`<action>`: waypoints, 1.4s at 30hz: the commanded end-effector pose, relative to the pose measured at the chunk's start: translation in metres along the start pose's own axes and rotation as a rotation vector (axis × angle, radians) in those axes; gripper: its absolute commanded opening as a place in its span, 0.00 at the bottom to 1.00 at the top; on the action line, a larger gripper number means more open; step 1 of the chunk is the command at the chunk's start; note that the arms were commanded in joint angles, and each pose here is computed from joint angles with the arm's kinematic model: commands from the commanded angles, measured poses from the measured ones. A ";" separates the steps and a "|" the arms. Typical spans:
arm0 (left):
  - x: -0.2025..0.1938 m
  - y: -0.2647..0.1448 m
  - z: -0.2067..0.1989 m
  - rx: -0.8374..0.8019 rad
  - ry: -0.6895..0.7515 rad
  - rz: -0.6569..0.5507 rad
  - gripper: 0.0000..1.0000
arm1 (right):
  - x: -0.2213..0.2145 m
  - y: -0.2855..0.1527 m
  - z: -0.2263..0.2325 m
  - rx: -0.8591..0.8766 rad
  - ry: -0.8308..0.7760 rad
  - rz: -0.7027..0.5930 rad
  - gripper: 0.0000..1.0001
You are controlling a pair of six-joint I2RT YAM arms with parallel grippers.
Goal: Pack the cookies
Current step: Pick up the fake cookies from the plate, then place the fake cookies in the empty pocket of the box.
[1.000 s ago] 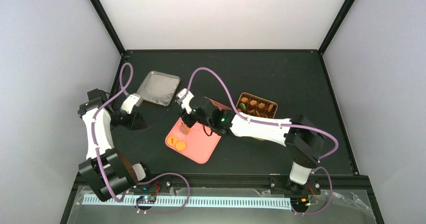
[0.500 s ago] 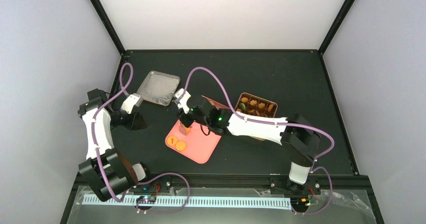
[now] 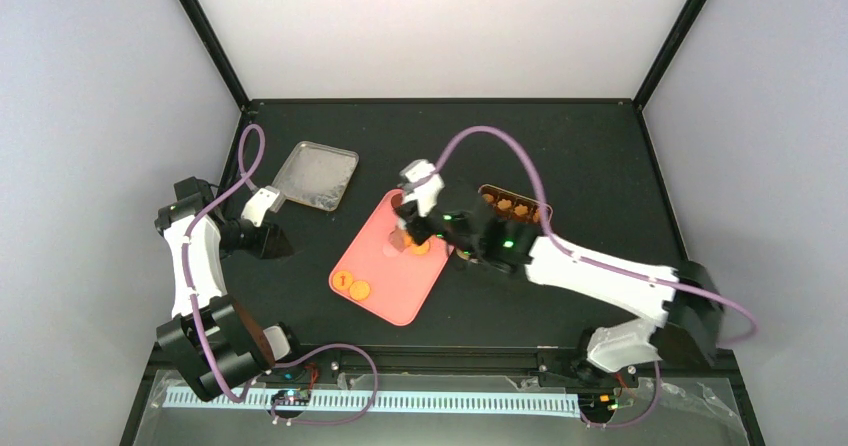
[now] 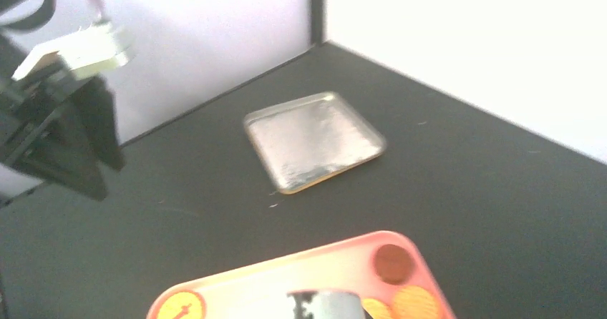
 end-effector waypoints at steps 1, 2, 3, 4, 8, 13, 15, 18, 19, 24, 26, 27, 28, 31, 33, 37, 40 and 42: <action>0.007 -0.010 -0.007 -0.041 0.045 -0.056 0.51 | -0.006 -0.056 -0.043 -0.237 0.063 0.002 0.18; 0.008 -0.009 -0.007 -0.050 0.041 -0.060 0.51 | -0.012 -0.069 -0.052 -0.284 0.077 0.013 0.18; 0.008 -0.008 -0.007 -0.061 0.039 -0.064 0.51 | -0.018 -0.082 -0.061 -0.333 0.095 0.026 0.18; 0.009 -0.008 -0.007 -0.071 0.036 -0.069 0.51 | -0.022 -0.096 -0.069 -0.376 0.112 0.033 0.18; 0.010 -0.006 -0.006 -0.094 0.031 -0.079 0.51 | -0.038 -0.140 -0.090 -0.521 0.161 0.068 0.19; 0.011 -0.006 -0.006 -0.095 0.040 -0.084 0.51 | -0.057 -0.167 -0.103 -0.647 0.204 0.125 0.19; 0.011 -0.006 -0.006 -0.098 0.038 -0.081 0.51 | -0.066 -0.167 -0.106 -0.672 0.216 0.152 0.20; 0.011 -0.006 -0.006 -0.100 0.037 -0.079 0.51 | -0.074 -0.165 -0.107 -0.681 0.227 0.174 0.21; 0.011 -0.006 -0.006 -0.099 0.038 -0.080 0.51 | -0.076 -0.164 -0.107 -0.683 0.228 0.179 0.21; 0.011 -0.007 -0.007 -0.096 0.043 -0.083 0.51 | -0.081 -0.162 -0.108 -0.701 0.227 0.193 0.26; 0.011 -0.007 -0.007 -0.097 0.041 -0.082 0.51 | -0.081 -0.163 -0.108 -0.703 0.227 0.192 0.29; 0.011 -0.007 -0.006 -0.098 0.040 -0.081 0.51 | -0.081 -0.163 -0.108 -0.703 0.226 0.191 0.31; 0.011 -0.006 -0.006 -0.101 0.038 -0.080 0.51 | -0.080 -0.163 -0.108 -0.705 0.226 0.187 0.32; 0.010 -0.006 -0.006 -0.101 0.035 -0.077 0.51 | -0.077 -0.165 -0.108 -0.702 0.219 0.179 0.35; 0.010 -0.005 -0.006 -0.098 0.038 -0.076 0.51 | -0.076 -0.166 -0.109 -0.703 0.214 0.178 0.36; 0.010 -0.005 -0.006 -0.099 0.036 -0.076 0.51 | -0.070 -0.169 -0.109 -0.695 0.208 0.163 0.37; 0.009 -0.004 -0.005 -0.102 0.032 -0.075 0.51 | -0.065 -0.169 -0.109 -0.691 0.207 0.152 0.35; 0.009 -0.003 -0.005 -0.101 0.032 -0.074 0.51 | -0.063 -0.167 -0.109 -0.691 0.206 0.146 0.32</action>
Point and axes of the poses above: each gripper's point midway between its finger pads, its own y axis out along the fingers, its own z axis along the line the jaws close on, x = y × z, the point moved 10 cm from there along -y, back along the fingers, and after that the axes turned 9 degrees about -y, right-handed, at the moved point
